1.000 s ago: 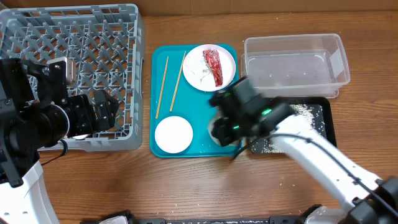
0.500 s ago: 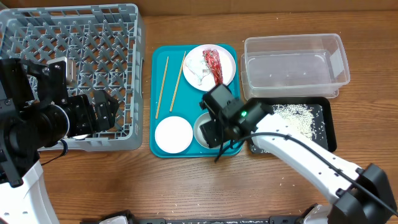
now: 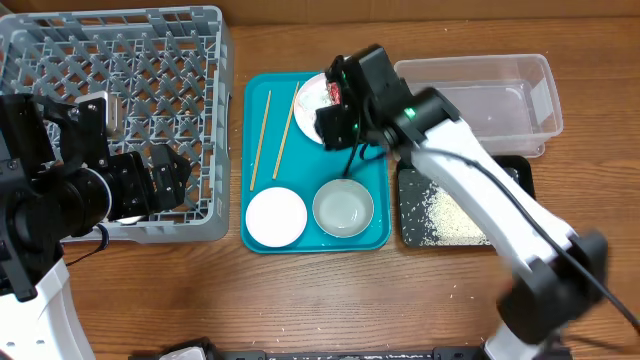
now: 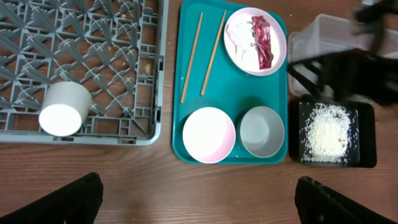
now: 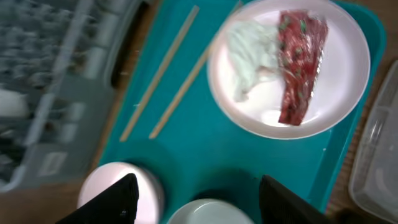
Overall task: Sort waste into correct bins and load items into the dishwasher
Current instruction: 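Grasp the red meat scraps on the white plate with the right gripper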
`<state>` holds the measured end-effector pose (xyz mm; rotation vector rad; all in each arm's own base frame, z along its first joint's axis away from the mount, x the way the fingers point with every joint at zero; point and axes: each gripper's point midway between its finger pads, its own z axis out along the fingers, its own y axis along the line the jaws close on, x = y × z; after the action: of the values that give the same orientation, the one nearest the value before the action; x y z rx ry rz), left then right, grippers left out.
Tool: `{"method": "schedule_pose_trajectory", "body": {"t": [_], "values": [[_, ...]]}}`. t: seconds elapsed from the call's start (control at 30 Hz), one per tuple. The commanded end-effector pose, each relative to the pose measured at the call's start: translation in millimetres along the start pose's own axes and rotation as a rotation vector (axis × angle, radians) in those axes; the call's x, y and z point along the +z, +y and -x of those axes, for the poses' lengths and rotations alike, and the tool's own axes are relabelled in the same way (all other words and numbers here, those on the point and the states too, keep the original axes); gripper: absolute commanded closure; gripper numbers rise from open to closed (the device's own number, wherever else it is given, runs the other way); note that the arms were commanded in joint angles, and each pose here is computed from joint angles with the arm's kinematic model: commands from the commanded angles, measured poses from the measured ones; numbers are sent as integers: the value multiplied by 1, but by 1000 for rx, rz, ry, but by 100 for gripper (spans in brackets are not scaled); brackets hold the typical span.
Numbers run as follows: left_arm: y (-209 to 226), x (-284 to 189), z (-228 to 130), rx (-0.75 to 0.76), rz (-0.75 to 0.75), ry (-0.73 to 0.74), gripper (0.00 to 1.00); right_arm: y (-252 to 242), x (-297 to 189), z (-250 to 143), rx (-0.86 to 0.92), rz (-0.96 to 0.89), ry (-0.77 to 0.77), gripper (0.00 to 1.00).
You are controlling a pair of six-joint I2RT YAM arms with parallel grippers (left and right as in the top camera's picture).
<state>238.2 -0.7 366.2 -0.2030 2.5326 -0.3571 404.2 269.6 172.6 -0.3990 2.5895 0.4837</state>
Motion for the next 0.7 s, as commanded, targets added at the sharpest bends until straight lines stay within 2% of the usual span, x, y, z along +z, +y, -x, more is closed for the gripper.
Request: {"method": "schedule_pose_trajectory", "body": {"t": [0.0, 0.2, 0.4, 0.47, 0.57, 0.63, 0.67], "values": [[-3, 0, 1, 30, -12, -1, 0, -33, 41, 2, 42, -26, 25, 37], [-3, 0, 1, 30, -12, -1, 0, -69, 87, 8, 51, -103, -1, 42], [-3, 0, 1, 30, -12, -1, 0, -89, 125, 3, 40, -164, -10, 43], [-3, 0, 1, 30, -12, -1, 0, -95, 141, -7, 40, -187, 17, 53], [-3, 0, 1, 30, -12, -1, 0, -103, 145, -11, 40, -224, 24, 60], [-3, 0, 1, 30, -12, -1, 0, -103, 145, -12, 41, -223, 26, 88], [-3, 0, 1, 30, -12, -1, 0, -101, 142, -10, 41, -220, 26, 94]]}}
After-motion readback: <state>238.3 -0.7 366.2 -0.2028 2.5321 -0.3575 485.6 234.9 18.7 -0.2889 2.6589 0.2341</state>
